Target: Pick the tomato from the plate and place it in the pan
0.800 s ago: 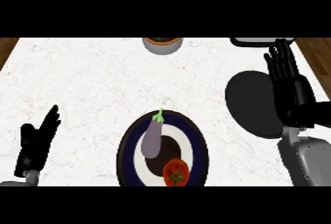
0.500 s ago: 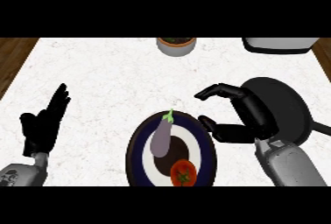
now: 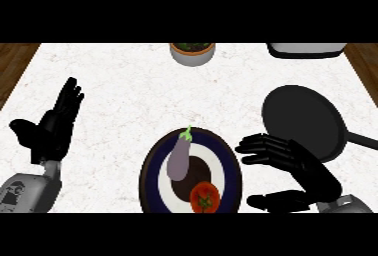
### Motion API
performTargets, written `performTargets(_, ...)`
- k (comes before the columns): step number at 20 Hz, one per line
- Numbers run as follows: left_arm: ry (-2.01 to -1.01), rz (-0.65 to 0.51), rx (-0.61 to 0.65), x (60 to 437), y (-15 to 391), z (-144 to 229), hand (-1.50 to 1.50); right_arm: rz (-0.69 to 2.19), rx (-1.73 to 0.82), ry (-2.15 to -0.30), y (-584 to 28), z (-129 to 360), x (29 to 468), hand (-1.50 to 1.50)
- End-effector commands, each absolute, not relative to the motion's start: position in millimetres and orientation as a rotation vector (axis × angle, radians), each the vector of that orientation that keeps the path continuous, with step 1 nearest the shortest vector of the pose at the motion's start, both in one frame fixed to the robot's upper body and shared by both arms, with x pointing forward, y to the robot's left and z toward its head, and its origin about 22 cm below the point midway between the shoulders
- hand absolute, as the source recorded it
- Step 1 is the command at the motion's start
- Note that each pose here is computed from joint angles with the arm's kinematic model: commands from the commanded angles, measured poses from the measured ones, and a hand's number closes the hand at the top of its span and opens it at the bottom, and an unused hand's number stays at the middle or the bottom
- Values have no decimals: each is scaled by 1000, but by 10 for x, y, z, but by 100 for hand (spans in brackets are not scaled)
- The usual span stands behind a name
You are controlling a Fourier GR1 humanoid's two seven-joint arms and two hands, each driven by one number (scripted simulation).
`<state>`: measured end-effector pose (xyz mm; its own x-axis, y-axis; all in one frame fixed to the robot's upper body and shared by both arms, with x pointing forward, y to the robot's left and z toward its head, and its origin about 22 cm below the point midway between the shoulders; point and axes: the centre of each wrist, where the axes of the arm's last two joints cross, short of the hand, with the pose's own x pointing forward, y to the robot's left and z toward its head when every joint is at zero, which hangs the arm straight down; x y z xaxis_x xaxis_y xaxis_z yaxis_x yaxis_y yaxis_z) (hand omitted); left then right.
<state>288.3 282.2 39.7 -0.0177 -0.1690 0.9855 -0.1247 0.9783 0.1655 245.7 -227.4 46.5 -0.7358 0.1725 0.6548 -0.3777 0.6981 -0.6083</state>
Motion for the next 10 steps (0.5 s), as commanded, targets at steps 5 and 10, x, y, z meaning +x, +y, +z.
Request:
performTargets(5,-1611,-44,211,2976,2777,492,0,1409,-88,-2159,-2802,1168,2282,-150)
performTargets(10,-1620,-25,221,2960,2838,477,0,1564,-230,-2023,-2611,1737,1984,-150)
